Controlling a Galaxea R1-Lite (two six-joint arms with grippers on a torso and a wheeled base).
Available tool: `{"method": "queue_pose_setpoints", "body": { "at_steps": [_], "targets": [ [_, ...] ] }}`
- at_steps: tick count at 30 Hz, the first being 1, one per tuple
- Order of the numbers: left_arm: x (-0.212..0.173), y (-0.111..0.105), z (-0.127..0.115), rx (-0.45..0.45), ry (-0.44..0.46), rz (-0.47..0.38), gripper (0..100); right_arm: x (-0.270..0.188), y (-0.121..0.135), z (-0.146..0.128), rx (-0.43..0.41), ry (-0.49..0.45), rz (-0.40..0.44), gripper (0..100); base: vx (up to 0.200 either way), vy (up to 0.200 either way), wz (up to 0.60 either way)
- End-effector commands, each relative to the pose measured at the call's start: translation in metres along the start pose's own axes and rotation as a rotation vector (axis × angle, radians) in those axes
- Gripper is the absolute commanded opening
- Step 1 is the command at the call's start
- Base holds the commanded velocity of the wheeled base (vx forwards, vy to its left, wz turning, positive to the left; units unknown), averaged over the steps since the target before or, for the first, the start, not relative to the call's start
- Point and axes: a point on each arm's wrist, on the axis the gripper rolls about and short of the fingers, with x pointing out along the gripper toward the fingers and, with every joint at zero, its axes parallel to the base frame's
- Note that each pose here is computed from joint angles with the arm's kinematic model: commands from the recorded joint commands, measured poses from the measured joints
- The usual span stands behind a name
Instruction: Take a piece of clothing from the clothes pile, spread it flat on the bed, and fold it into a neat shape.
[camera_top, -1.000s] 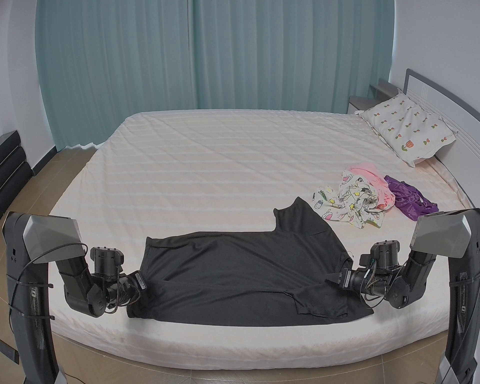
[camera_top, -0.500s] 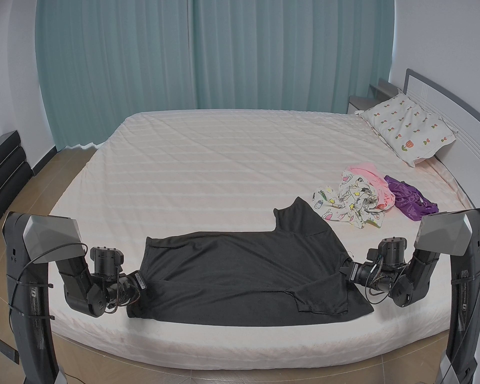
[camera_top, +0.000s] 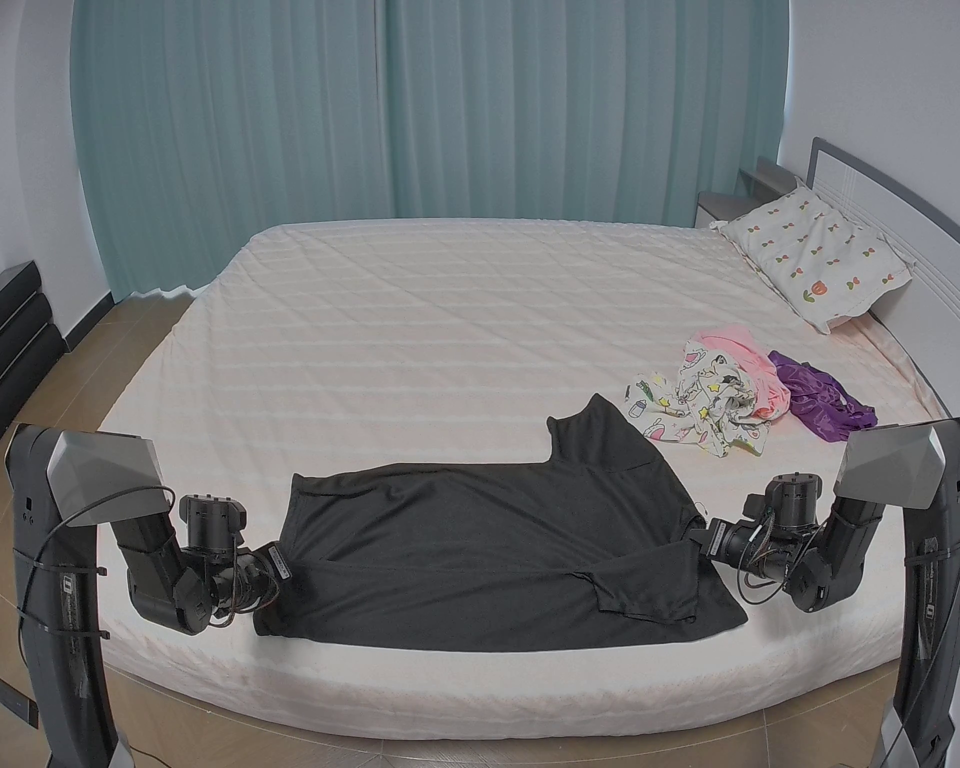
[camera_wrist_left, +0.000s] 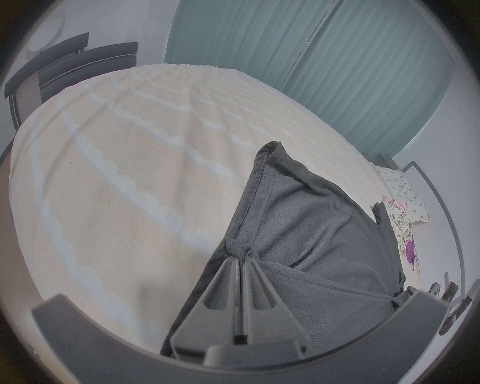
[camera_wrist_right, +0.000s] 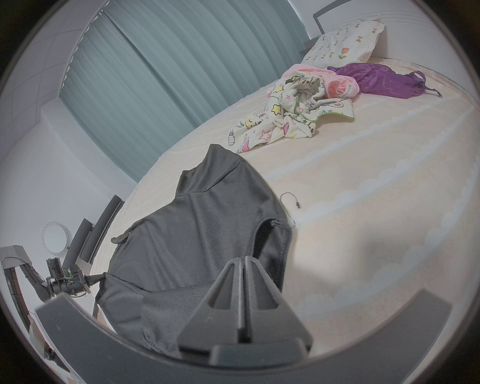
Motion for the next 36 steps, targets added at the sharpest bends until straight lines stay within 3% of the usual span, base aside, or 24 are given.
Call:
{"method": "queue_pose_setpoints", "body": {
  "at_steps": [1,5,6,7,13,20,24,36],
  "targets": [
    [0.000,0.000,-0.001,0.001,0.005,0.002,0,0.000,-0.001,-0.001,0.014,0.002,-0.002,0,0.000,0.000,0.00],
    [-0.001,0.000,-0.002,0.002,0.008,0.003,0,0.000,0.001,-0.002,0.021,0.000,0.005,0,0.000,0.000,0.00],
    [-0.001,0.000,-0.002,0.001,0.009,0.003,100,0.001,0.001,-0.002,0.020,-0.001,0.009,0,0.000,0.000,0.00],
    [-0.001,0.000,-0.003,0.004,0.010,0.006,100,0.001,0.001,-0.005,0.020,0.006,0.009,100,0.000,0.000,0.00],
    [-0.004,0.000,0.000,0.000,0.000,0.004,100,-0.001,0.000,0.001,0.043,-0.017,0.002,100,0.000,0.000,0.00],
    [-0.027,0.000,0.021,-0.027,-0.080,-0.023,100,-0.023,0.000,0.025,0.246,-0.093,0.001,100,0.000,0.000,0.00],
    [-0.031,-0.002,0.030,-0.112,-0.121,-0.043,100,-0.030,0.002,0.031,0.323,-0.110,0.007,100,0.000,0.000,0.00],
    [-0.028,-0.001,0.032,-0.132,-0.120,-0.046,100,-0.029,0.002,0.025,0.348,-0.087,0.003,100,0.183,0.000,0.00]
  ]
}}
